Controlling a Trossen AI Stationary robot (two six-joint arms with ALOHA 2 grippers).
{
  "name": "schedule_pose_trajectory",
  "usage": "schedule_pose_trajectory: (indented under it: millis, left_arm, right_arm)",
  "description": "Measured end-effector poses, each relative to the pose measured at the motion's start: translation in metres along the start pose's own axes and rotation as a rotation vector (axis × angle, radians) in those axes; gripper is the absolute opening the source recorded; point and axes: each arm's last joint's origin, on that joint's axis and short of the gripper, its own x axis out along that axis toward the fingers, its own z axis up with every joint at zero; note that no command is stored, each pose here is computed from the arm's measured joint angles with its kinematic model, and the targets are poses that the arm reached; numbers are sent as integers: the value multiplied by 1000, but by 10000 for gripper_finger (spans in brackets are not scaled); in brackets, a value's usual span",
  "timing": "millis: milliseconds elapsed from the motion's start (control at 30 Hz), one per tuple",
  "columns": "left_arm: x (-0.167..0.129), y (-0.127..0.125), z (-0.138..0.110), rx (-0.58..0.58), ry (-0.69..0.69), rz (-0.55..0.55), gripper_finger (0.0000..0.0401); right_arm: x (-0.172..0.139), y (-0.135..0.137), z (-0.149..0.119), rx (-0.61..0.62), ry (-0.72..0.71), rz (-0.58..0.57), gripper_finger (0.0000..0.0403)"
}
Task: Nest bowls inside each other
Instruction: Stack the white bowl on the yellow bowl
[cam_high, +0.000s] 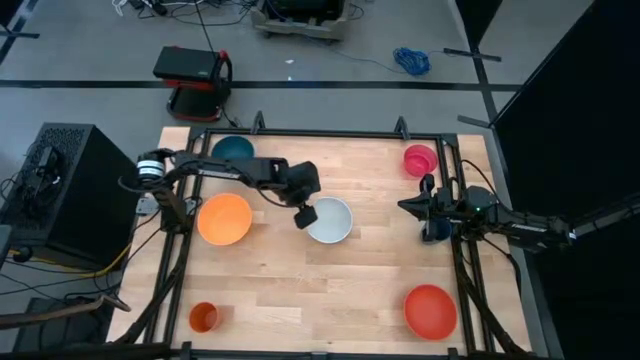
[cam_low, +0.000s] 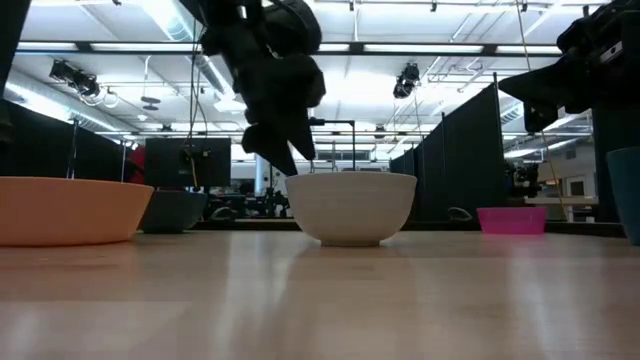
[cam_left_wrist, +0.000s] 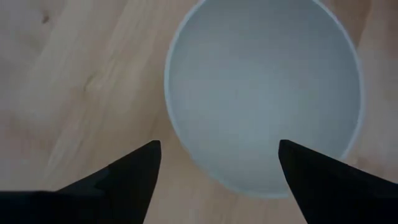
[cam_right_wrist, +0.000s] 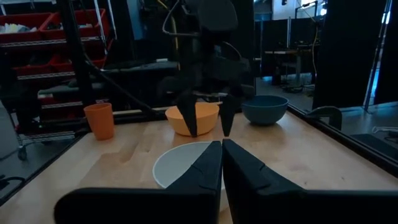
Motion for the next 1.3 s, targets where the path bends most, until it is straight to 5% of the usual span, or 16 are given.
schedule_pose_trajectory:
  millis: [367,567,700,1067,1300]
  left_arm:
    - [24,11,0,-72,98,72,282]
    - [22,9,3,-44,72,52,147]
    - [8,5,9,-18,77,57,109]
    - [-31,-4,23,55,90,70,6]
    - [-132,-7,10,-9,166,319,1]
  right_arm:
    - [0,0,0,-4,0,0,0]
    - [0,0,0,-5,0,-5,0]
    - [0,0,0,-5,0,-5,0]
    - [0,0,0,-4,1,-7,0]
    - [0,0,-1,-3,15,-8,0]
